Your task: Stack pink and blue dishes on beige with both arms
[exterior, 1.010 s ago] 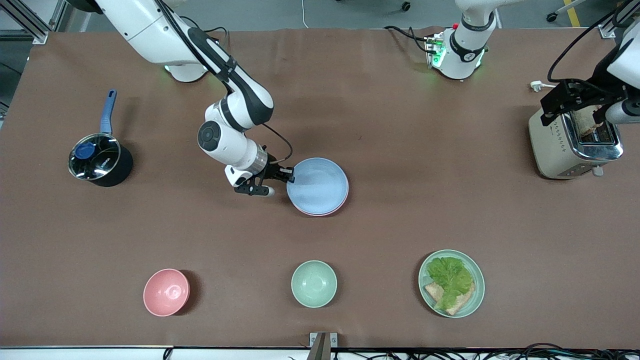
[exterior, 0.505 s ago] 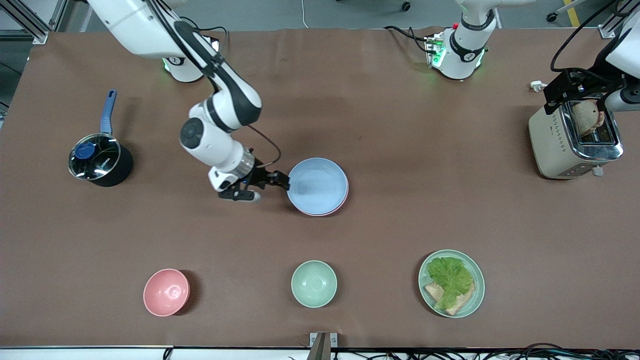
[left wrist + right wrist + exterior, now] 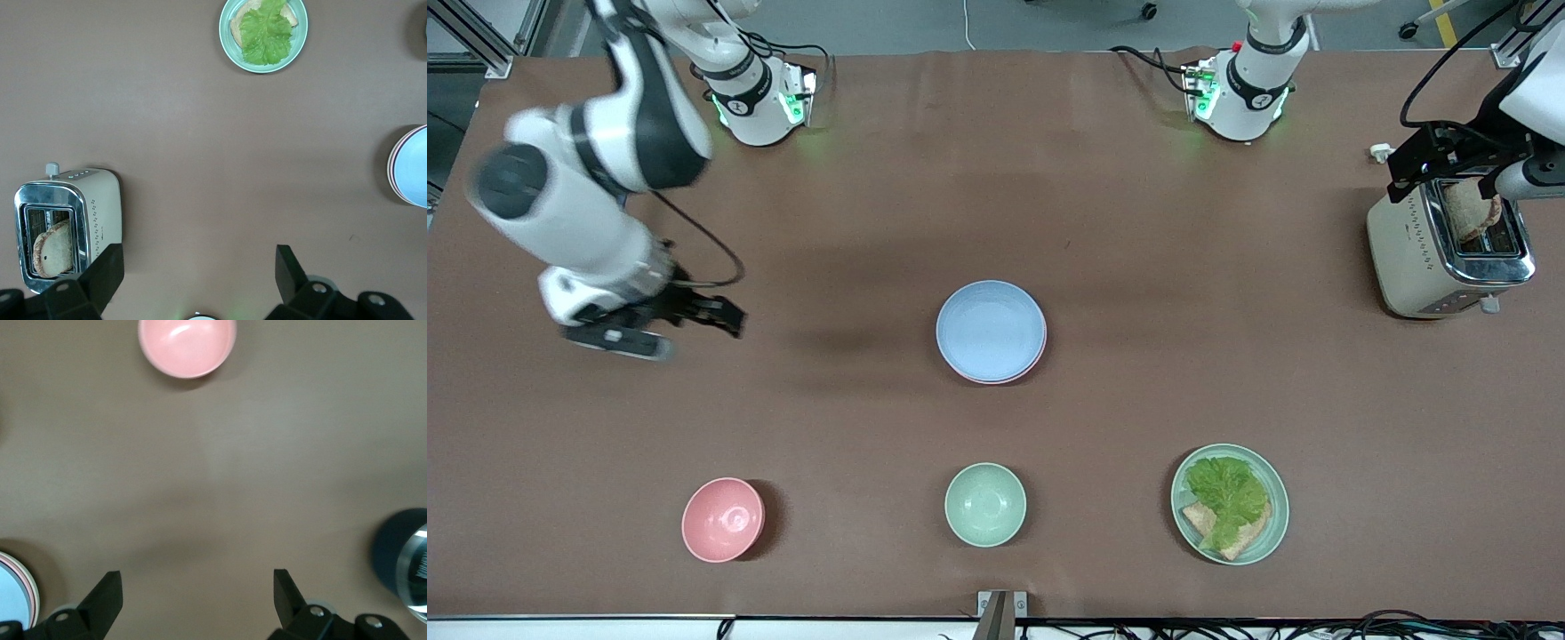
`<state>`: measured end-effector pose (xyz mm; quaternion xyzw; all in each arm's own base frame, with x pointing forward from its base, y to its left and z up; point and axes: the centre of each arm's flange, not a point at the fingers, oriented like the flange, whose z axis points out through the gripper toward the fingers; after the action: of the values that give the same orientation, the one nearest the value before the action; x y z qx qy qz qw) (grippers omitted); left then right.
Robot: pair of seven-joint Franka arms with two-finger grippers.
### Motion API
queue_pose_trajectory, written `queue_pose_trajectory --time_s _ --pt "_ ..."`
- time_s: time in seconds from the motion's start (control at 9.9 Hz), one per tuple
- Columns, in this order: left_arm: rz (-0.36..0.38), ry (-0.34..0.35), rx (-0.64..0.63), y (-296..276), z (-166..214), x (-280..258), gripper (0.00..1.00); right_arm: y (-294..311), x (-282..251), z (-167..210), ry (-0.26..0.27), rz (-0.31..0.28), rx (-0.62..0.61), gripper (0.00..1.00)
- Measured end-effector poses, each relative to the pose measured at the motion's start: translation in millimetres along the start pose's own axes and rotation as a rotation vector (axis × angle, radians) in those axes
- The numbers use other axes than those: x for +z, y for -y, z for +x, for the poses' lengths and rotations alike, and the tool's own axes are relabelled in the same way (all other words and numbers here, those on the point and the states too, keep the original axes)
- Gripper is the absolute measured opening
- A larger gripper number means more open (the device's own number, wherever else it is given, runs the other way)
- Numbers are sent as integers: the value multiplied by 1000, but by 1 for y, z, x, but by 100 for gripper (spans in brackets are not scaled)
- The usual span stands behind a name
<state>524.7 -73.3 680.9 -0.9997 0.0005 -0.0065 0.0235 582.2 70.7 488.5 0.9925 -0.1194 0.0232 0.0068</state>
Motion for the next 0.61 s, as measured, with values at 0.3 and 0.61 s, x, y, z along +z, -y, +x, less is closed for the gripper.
queue_pose_trajectory --time_s 0.3,0.61 --pt "0 8 -2 1 0 3 100 -94 -99 21 23 -27 -20 100" --pt "-20 22 2 -2 -1 6 100 -125 -164 15 20 -27 -47 100"
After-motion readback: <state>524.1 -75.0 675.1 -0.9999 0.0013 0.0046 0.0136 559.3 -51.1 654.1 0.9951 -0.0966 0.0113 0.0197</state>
